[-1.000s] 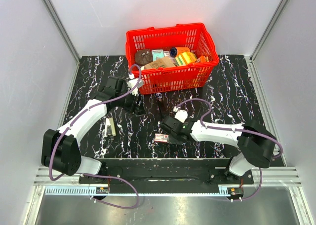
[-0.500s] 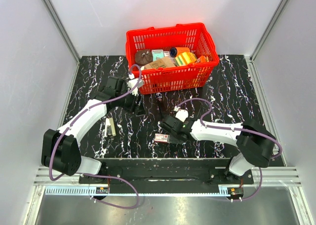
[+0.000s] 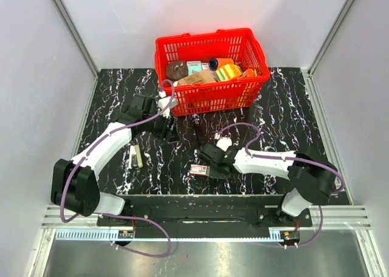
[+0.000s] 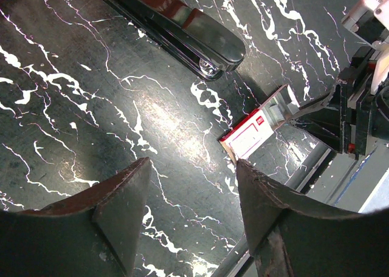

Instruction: Unload the staples from the stapler

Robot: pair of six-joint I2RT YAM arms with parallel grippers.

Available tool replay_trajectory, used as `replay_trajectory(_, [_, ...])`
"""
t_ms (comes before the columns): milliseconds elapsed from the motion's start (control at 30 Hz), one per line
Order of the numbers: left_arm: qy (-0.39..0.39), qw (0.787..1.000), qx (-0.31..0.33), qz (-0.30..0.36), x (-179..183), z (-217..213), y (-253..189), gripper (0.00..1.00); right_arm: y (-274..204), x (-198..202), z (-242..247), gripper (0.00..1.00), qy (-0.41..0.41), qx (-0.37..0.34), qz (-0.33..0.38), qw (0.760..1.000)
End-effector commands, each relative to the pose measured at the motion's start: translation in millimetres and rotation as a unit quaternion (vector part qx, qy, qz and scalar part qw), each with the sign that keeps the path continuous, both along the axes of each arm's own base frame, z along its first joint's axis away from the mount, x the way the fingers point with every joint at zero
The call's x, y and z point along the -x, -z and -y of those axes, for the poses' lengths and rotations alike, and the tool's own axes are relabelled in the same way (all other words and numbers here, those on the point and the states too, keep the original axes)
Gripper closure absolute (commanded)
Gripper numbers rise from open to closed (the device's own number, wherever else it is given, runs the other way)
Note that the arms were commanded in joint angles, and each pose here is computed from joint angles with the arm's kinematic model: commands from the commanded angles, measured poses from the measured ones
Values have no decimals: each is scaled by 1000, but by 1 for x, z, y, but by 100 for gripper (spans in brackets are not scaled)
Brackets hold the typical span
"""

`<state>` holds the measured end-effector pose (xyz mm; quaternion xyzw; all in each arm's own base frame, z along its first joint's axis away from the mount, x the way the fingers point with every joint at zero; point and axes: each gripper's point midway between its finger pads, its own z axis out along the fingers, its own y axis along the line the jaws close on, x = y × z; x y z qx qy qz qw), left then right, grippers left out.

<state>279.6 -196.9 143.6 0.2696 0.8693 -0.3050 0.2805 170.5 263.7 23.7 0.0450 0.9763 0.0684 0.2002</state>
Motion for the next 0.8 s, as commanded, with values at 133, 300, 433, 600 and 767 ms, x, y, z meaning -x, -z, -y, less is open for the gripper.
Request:
replay_trajectory(133, [2,999,6,34,-3,1,-16,37,2,-5,-3,81,5,-3,0,1000])
replay_trajectory(300, [2,999,6,37,-3,1,-17,37,1,-7,-2,69,8,-3,1,1000])
replay_trajectory(433, [5,999,6,37,-2,2,-17,37,-3,-10,-3,65,9,-7,6,1000])
replay_trajectory(600, [6,999,7,39,-3,3,-18,37,-10,-11,-4,61,5,-12,11,1000])
replay_trajectory(767, [8,999,7,40,-2,3,-19,37,-24,-7,2,69,10,-26,16,1000])
